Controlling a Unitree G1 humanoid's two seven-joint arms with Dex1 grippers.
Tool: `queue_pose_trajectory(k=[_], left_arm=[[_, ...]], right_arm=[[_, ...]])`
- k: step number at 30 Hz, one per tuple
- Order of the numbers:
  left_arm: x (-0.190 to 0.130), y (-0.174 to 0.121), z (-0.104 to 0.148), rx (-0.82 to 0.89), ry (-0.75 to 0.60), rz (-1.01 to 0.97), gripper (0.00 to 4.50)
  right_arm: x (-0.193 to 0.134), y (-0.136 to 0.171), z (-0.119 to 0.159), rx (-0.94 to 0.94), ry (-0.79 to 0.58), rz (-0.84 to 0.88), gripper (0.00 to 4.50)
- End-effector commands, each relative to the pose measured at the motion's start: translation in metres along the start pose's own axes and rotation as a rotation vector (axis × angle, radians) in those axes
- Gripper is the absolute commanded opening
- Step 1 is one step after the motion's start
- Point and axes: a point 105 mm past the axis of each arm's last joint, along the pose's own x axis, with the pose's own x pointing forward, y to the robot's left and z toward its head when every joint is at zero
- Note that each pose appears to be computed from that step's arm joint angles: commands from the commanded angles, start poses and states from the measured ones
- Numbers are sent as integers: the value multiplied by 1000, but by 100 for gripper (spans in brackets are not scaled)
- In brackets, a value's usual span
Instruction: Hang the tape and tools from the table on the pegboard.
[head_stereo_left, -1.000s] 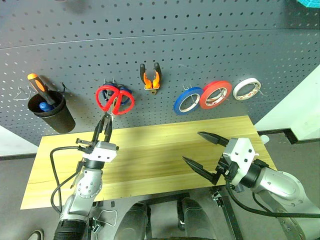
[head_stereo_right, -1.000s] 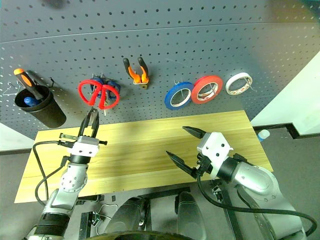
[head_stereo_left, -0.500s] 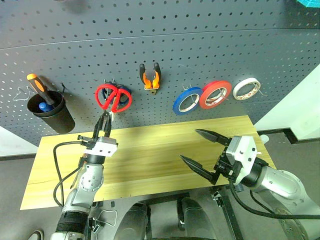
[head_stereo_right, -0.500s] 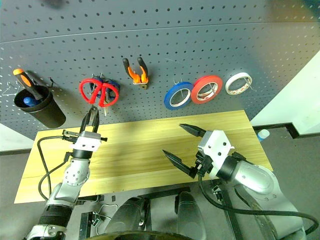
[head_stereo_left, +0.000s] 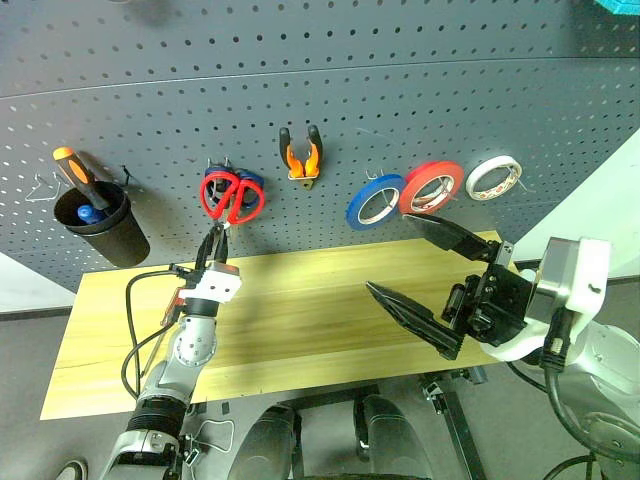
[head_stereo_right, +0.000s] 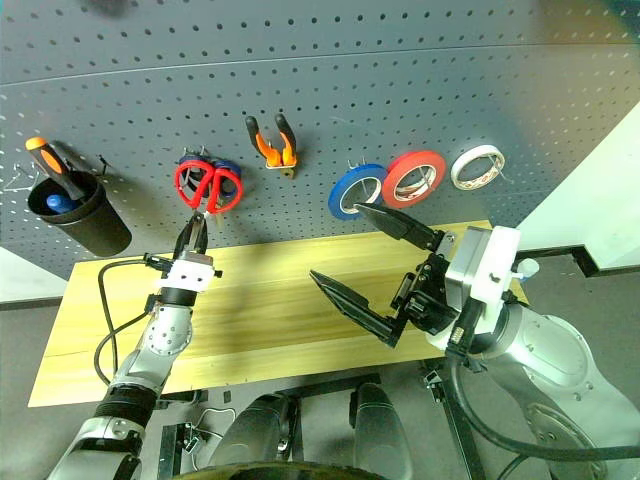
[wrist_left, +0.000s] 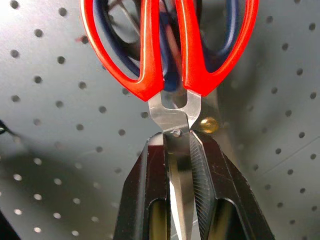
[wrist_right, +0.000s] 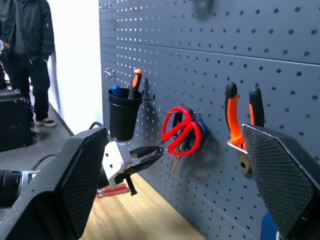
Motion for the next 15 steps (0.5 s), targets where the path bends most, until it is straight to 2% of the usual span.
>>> queue_pose_trajectory(k=[1, 4, 9, 12, 15], left_arm=[[1, 0, 6, -15, -23, 5, 25], [-9, -2, 1, -26, 10, -24, 25], [-34, -12, -21, -53, 157, -96, 187], [-43, -19, -24, -67, 182, -127, 284], [-48, -20, -32, -72, 229, -131, 284]], right_arm=[[-1, 4, 8, -35, -18, 9, 450], [-1, 4, 6, -34, -16, 6, 450], [-1, 2, 3, -28, -10, 3, 450], [-1, 2, 1, -24, -5, 2, 450], [-1, 1, -1, -22, 3, 0, 450]])
